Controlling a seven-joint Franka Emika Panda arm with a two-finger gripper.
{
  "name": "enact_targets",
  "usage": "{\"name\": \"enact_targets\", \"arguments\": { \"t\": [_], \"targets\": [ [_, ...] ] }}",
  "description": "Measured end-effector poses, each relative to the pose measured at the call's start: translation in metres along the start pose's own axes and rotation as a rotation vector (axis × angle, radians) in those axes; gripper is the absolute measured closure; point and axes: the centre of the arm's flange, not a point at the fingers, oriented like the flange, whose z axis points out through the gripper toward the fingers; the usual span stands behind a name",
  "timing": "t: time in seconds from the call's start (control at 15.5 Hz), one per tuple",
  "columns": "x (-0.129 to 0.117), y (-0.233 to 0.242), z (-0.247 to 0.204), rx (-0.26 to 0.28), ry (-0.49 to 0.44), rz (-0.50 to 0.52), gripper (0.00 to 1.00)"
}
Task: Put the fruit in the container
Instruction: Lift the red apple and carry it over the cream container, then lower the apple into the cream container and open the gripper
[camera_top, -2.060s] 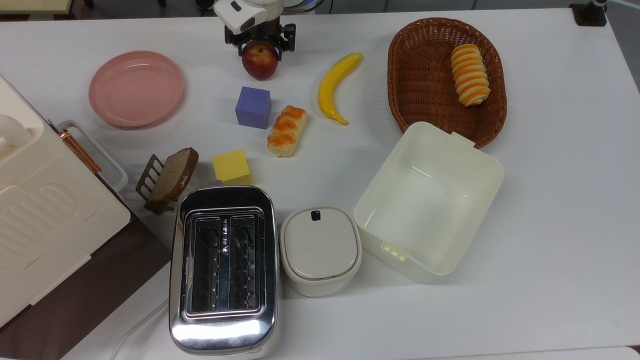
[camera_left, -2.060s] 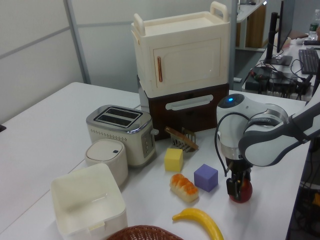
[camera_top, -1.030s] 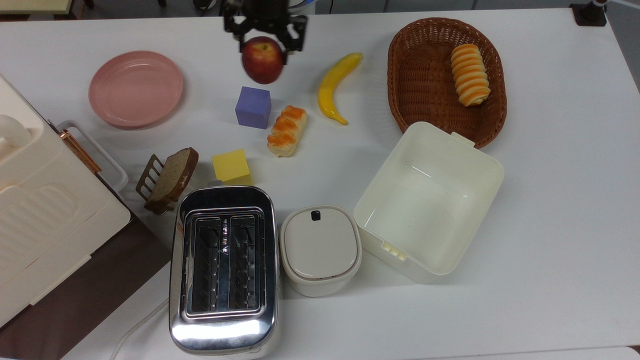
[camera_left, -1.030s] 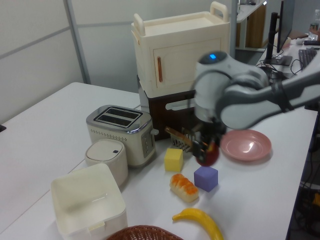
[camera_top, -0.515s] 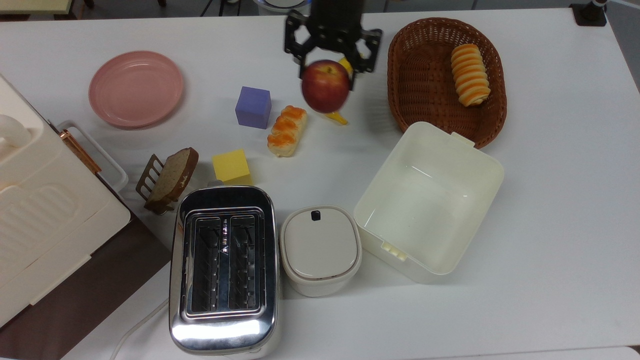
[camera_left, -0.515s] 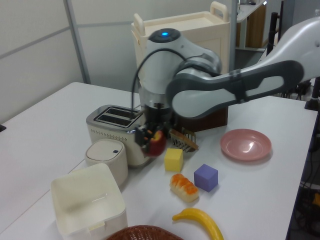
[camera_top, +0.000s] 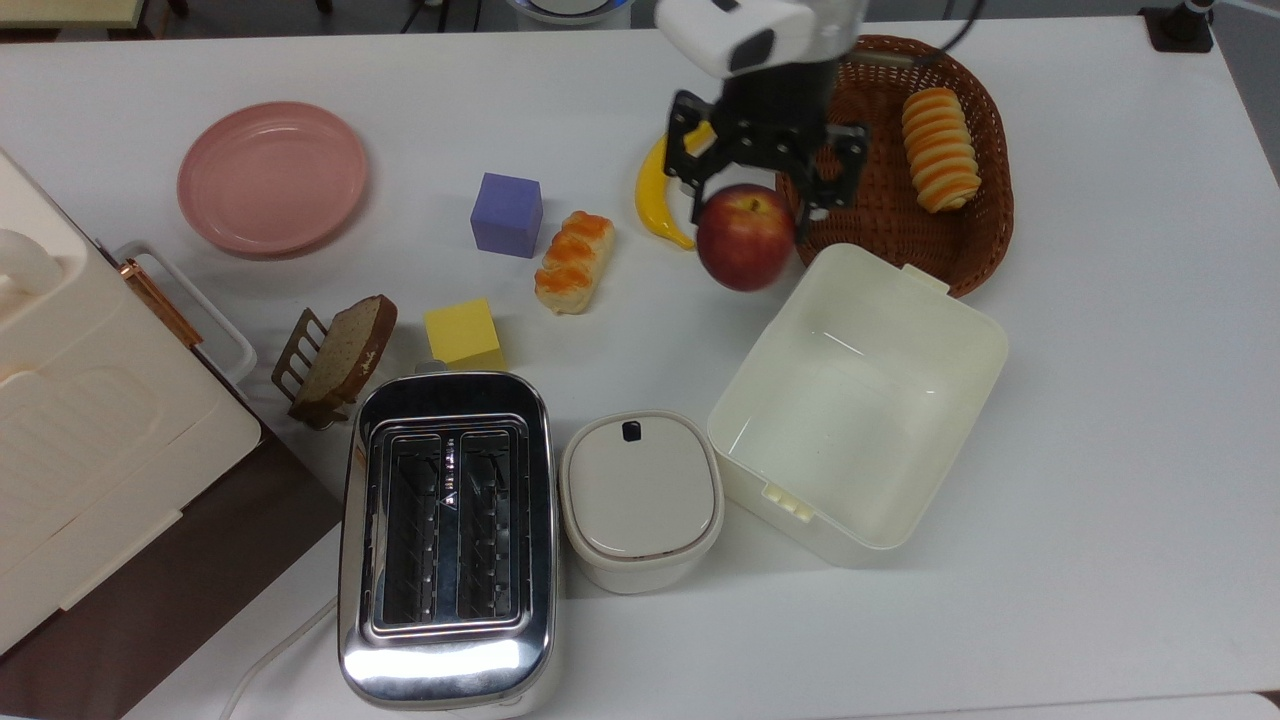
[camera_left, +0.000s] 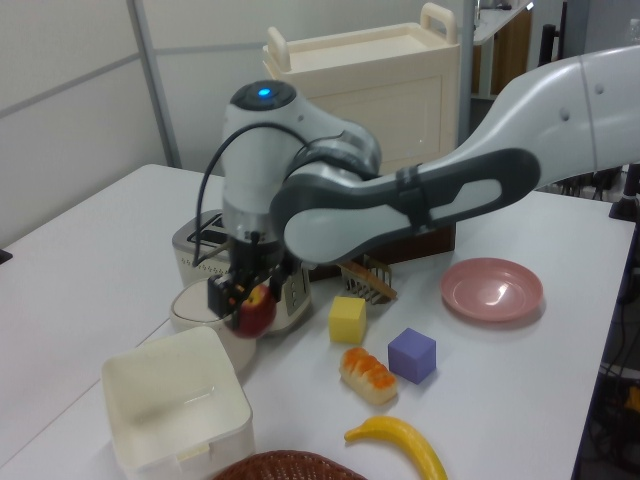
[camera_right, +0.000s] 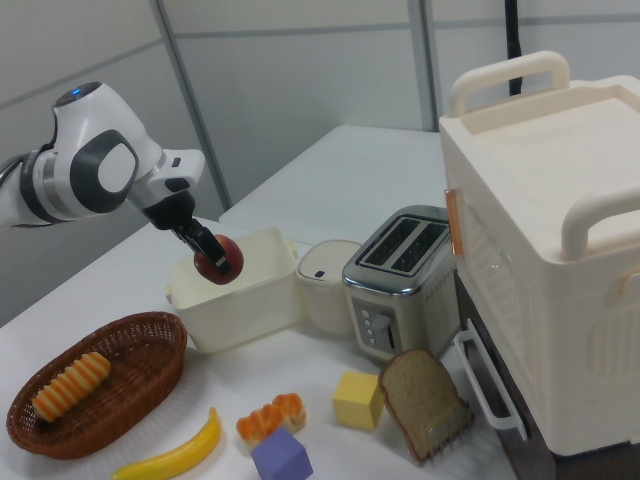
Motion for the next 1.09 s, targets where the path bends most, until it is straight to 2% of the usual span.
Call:
{"name": "enact_targets", "arguments": {
  "t": [0.26,0.52,0.84,1.09],
  "targets": [
    [-0.001,-0.031,0.016,-0.018,0.014,-0.032,0.15],
    [0.001,-0.057,0.032,-0.026,0.073,-0.073,0.15],
    [0.001,-0.08,0.063,-0.043,0.156,-0.111,0.15],
    [0.0,-0.087,0.071,-0.045,0.167,-0.131,0.15]
  ]
}}
